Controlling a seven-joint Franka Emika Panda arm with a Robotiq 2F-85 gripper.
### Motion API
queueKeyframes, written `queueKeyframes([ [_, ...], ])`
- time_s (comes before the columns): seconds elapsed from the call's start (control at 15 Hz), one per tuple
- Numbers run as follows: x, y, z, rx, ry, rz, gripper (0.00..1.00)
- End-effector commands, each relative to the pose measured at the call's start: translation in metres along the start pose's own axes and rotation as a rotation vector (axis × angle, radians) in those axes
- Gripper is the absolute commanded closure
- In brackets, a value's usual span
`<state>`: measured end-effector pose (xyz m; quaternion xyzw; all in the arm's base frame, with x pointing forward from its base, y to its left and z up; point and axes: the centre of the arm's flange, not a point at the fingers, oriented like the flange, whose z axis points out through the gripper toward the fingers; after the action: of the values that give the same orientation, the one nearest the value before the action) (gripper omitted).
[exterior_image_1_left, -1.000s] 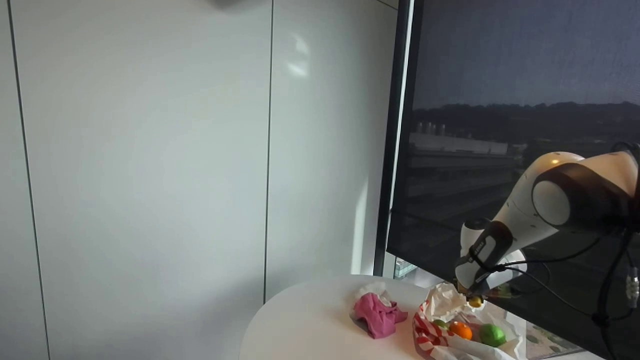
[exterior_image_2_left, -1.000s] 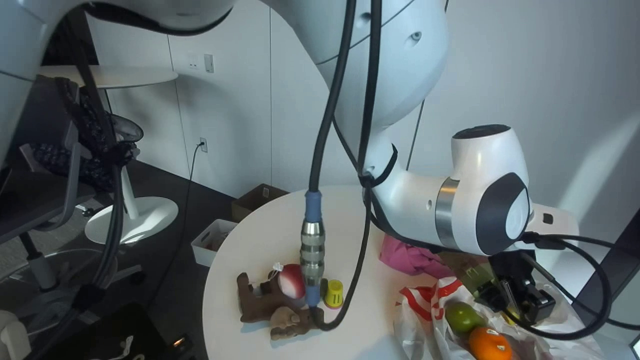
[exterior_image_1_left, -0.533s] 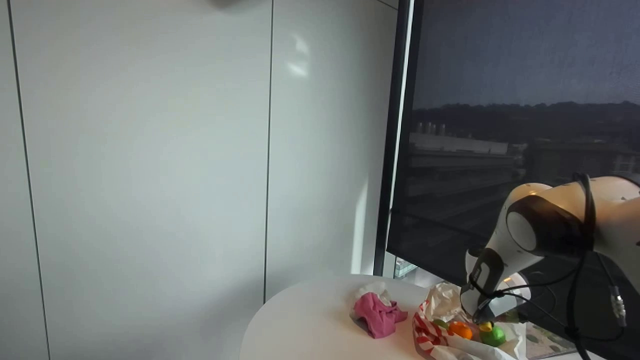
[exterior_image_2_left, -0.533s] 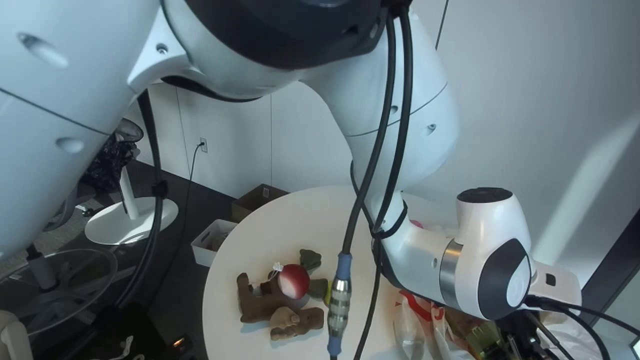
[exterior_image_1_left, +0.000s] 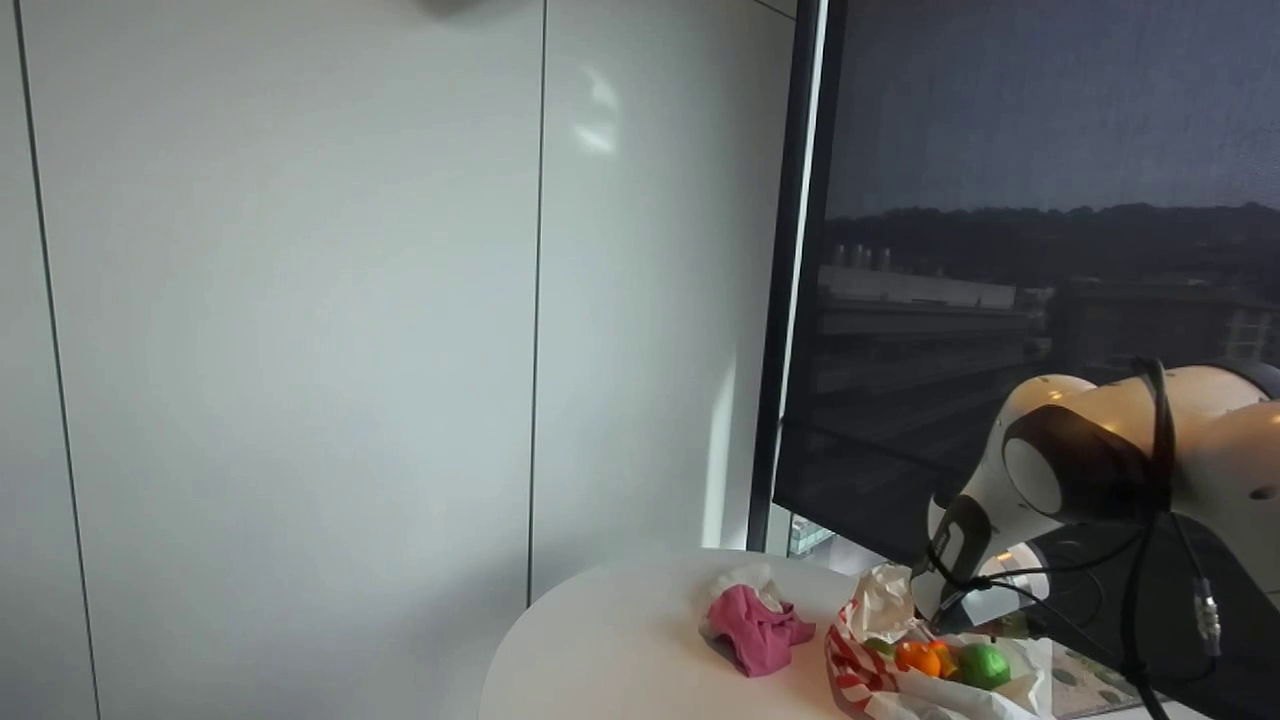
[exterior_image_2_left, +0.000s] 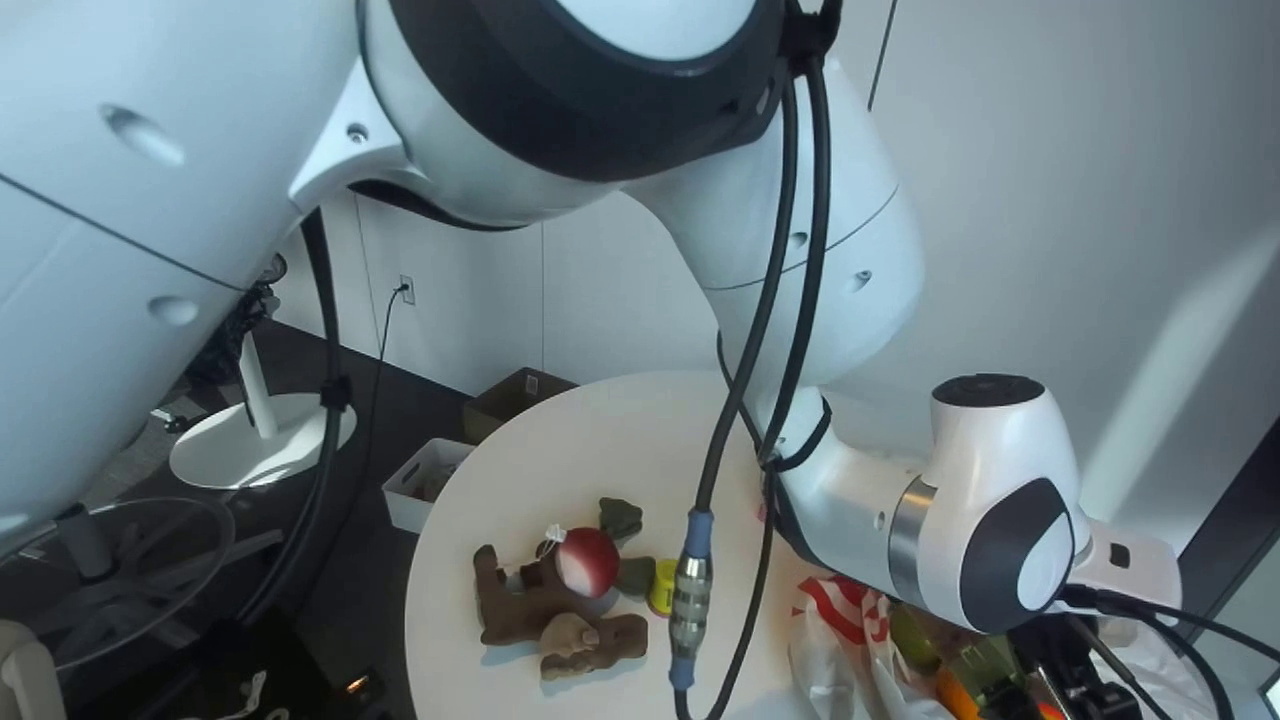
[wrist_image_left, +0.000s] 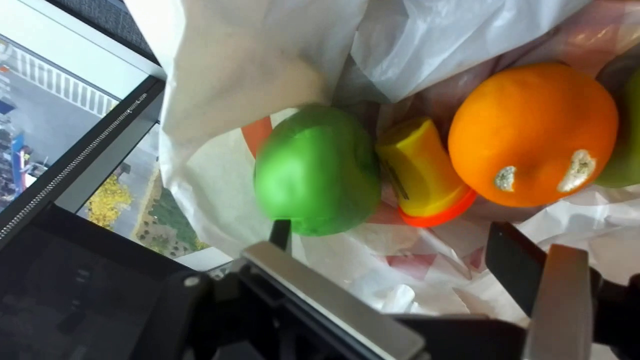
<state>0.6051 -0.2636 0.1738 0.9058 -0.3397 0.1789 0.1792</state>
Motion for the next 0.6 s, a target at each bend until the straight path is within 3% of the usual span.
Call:
queueKeyframes([
  [0.0,-0.007,-0.026,-0.073,0.070,-0.079,-0.062,0.00],
  [0.33,-0.071,-0.083,-0.141,0.177,-0.290,-0.227,0.00],
  [0.53,-0.110,-0.108,-0.155,0.215,-0.432,-0.315,0.00],
])
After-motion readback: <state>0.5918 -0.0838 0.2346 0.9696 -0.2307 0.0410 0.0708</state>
